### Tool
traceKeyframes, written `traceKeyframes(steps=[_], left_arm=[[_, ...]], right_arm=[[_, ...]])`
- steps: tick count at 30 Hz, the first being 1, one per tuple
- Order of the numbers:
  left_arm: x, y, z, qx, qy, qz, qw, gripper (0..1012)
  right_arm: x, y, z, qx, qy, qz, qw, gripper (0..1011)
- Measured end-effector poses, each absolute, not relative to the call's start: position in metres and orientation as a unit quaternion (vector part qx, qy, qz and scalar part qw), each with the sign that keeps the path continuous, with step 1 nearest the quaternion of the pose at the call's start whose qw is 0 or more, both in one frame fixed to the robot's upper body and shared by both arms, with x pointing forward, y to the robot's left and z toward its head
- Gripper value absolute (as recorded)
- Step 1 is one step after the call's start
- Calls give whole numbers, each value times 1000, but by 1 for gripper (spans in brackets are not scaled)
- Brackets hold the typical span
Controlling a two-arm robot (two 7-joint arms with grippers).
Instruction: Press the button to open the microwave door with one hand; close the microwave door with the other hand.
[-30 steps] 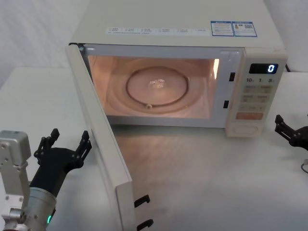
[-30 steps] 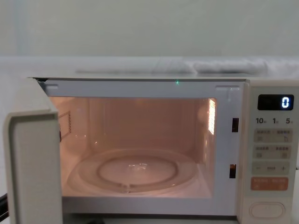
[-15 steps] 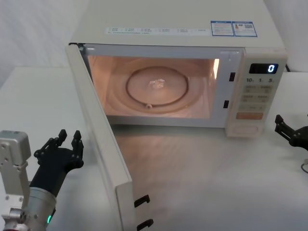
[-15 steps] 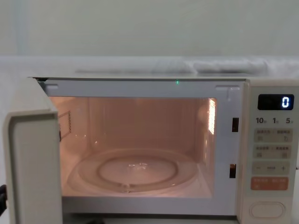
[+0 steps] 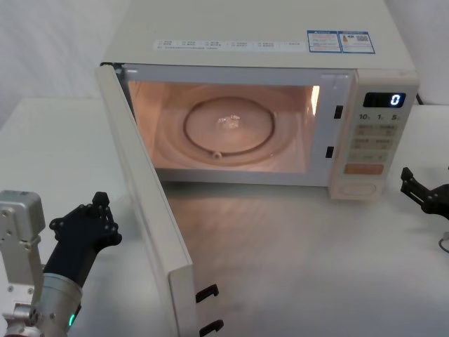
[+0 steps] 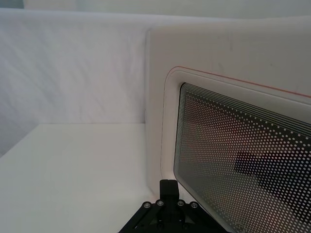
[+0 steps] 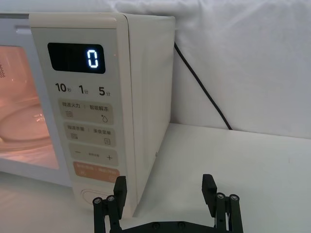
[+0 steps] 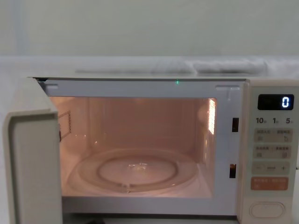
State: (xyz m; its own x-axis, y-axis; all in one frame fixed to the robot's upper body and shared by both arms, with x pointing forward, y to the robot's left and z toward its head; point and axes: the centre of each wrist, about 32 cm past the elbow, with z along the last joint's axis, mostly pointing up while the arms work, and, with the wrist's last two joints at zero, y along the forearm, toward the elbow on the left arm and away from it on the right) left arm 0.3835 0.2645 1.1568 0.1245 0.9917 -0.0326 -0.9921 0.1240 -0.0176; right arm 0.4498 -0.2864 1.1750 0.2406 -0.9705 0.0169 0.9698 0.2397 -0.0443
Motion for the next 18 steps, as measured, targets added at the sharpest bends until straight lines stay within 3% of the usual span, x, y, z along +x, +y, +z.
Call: traceKeyframes(steps=[9, 18], left_arm=[[384, 265, 1157, -17, 6, 662, 750, 0], [383, 269, 1156, -30, 12, 645, 764, 0]], right_arm=[[450, -286, 1175, -23, 7, -616, 787, 1002], [450, -286, 1175, -23, 7, -616, 787, 1002]])
